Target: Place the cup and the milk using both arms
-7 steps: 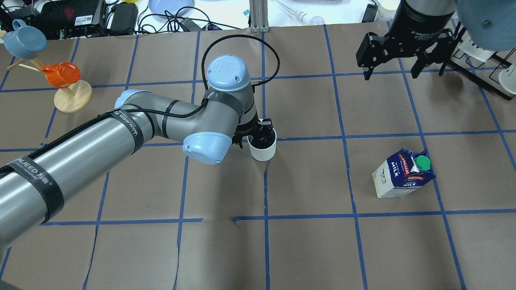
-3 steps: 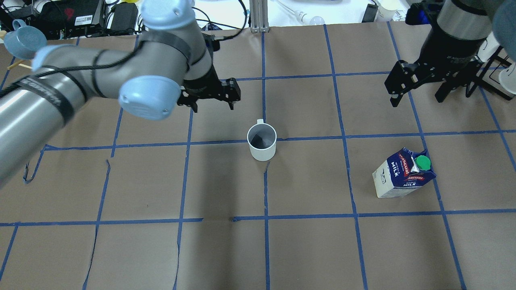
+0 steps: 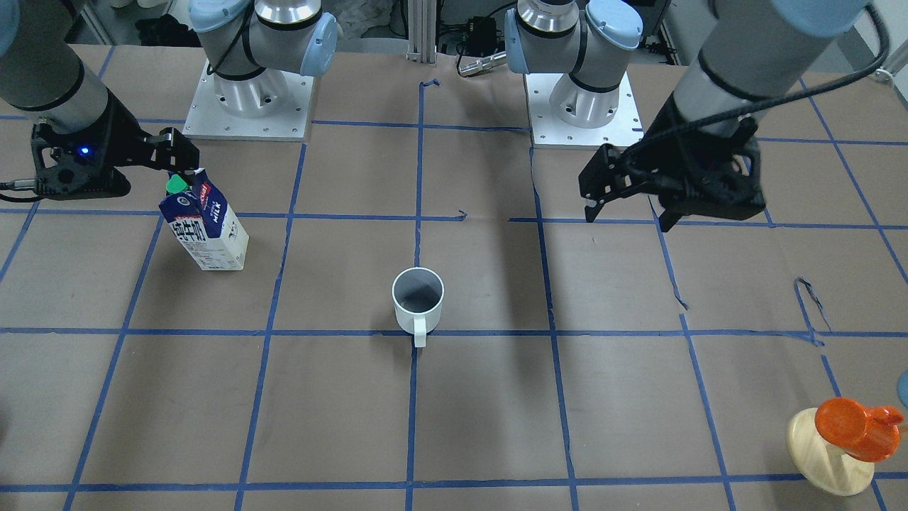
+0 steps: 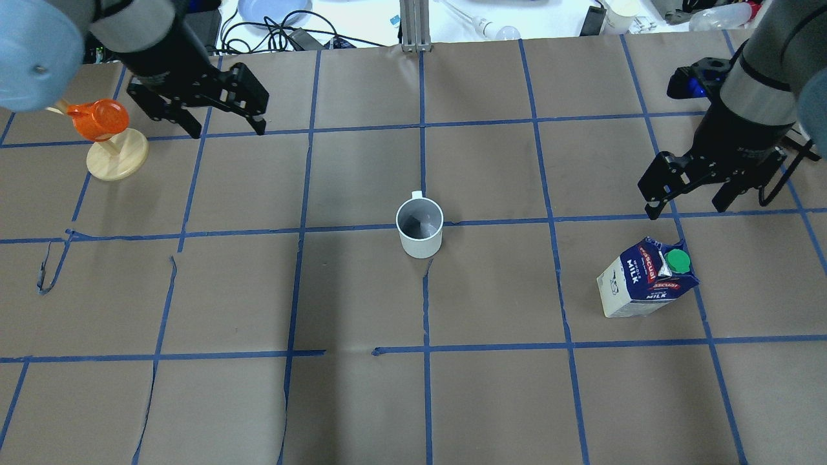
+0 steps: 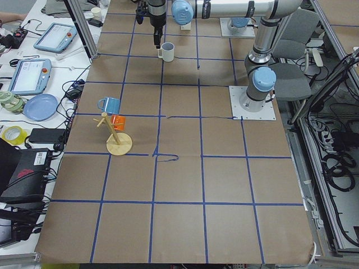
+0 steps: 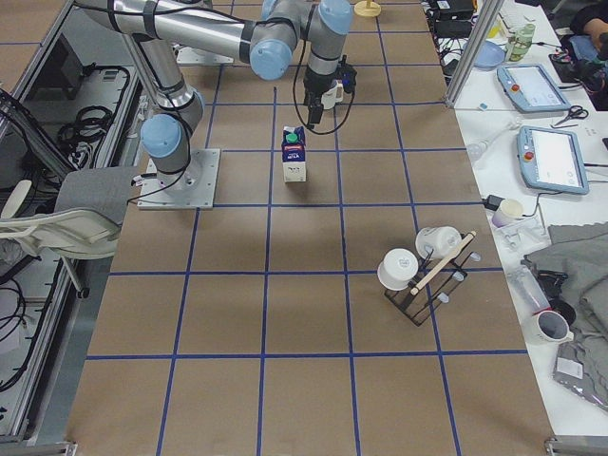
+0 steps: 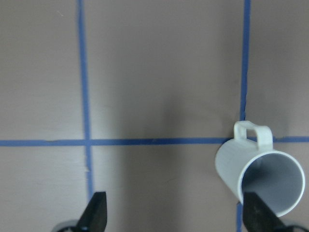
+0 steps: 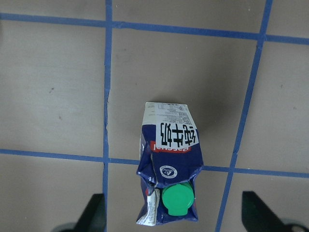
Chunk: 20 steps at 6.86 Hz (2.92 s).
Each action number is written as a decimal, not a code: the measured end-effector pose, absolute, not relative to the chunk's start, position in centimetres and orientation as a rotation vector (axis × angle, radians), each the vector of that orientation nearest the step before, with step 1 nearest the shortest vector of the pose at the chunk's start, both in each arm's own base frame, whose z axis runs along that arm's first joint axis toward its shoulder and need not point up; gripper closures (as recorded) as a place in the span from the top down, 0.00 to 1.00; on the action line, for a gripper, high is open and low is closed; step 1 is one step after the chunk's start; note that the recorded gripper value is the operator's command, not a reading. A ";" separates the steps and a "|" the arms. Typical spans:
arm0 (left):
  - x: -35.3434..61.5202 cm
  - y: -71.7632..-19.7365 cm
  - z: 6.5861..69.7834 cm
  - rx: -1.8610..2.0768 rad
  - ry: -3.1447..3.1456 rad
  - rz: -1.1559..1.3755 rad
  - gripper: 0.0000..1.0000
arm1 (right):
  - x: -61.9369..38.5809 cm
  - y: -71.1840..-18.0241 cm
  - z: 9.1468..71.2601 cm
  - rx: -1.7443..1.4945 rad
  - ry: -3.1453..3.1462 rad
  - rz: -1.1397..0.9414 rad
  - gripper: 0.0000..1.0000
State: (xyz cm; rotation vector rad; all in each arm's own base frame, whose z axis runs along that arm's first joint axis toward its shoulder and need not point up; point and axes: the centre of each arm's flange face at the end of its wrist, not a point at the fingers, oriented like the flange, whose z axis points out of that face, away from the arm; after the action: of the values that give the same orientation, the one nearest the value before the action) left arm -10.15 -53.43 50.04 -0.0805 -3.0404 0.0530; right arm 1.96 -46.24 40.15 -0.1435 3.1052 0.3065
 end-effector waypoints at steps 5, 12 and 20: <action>-8.5 -51.7 50.8 -0.060 -3.109 0.048 1.00 | 1.8 -43.1 32.6 -0.155 3.102 0.453 0.73; -8.4 -52.3 50.6 0.003 -3.137 0.090 1.00 | 1.6 -43.9 34.1 -0.140 3.129 0.394 0.44; -8.9 -52.2 50.5 -0.015 -3.138 0.086 1.00 | 17.3 -55.8 38.5 0.025 3.172 0.192 0.41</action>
State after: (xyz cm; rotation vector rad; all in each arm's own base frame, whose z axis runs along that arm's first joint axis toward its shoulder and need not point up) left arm -8.94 -52.24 50.50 -0.0150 -3.1378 0.0860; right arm 17.34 -55.78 38.50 0.0252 3.1725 0.1916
